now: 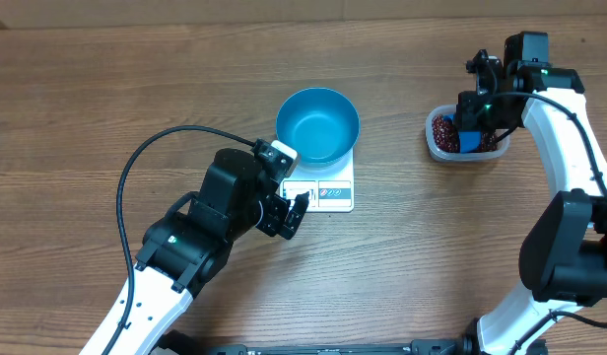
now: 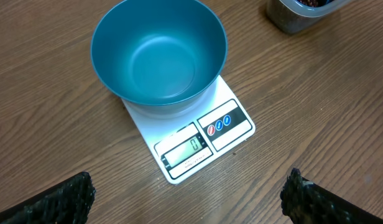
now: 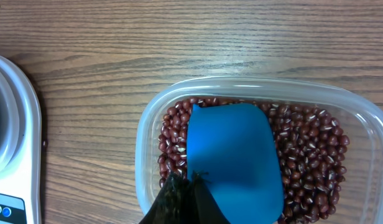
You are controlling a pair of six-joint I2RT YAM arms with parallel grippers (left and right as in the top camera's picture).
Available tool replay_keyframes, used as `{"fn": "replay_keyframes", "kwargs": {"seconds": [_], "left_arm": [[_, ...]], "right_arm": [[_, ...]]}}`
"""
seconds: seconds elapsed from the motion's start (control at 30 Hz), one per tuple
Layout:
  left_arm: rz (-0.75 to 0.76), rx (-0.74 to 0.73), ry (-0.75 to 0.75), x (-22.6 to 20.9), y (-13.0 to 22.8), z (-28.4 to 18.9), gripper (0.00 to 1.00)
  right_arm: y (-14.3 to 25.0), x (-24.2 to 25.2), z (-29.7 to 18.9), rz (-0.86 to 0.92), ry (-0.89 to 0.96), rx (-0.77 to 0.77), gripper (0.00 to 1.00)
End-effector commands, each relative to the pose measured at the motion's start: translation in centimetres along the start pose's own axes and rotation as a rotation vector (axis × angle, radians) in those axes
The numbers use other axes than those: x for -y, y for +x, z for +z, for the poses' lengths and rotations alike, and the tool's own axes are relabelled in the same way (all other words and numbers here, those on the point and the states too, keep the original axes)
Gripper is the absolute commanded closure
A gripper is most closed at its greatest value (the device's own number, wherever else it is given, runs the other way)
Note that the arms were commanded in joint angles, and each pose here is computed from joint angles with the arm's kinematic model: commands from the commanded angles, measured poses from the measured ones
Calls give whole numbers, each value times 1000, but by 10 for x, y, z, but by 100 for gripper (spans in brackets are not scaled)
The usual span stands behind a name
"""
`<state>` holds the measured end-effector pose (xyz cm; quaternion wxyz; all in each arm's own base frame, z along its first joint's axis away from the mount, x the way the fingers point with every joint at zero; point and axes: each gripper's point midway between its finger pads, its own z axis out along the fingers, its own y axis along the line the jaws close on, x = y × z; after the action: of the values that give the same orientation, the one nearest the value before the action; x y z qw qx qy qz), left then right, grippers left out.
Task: Scoop item into bowl and weigh 150g on scale
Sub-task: 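Drag the blue cup through the beans to scoop them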
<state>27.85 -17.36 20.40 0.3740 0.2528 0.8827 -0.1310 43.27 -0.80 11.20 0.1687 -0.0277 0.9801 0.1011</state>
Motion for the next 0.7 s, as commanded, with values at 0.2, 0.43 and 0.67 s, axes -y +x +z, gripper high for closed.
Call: {"fn": "replay_keyframes", "kwargs": {"seconds": [0.2,0.43,0.67], "left_arm": [[13,22,6,0,-8,-4,1],[13,22,6,0,-8,-4,0],[13,22,6,0,-8,-4,0]], "right_arm": [[1,-28,-4,16,-138,3,96],[-1,-27,-4,14,-138,8,96],[-4,-20,-6,28,-138,27,96]]}}
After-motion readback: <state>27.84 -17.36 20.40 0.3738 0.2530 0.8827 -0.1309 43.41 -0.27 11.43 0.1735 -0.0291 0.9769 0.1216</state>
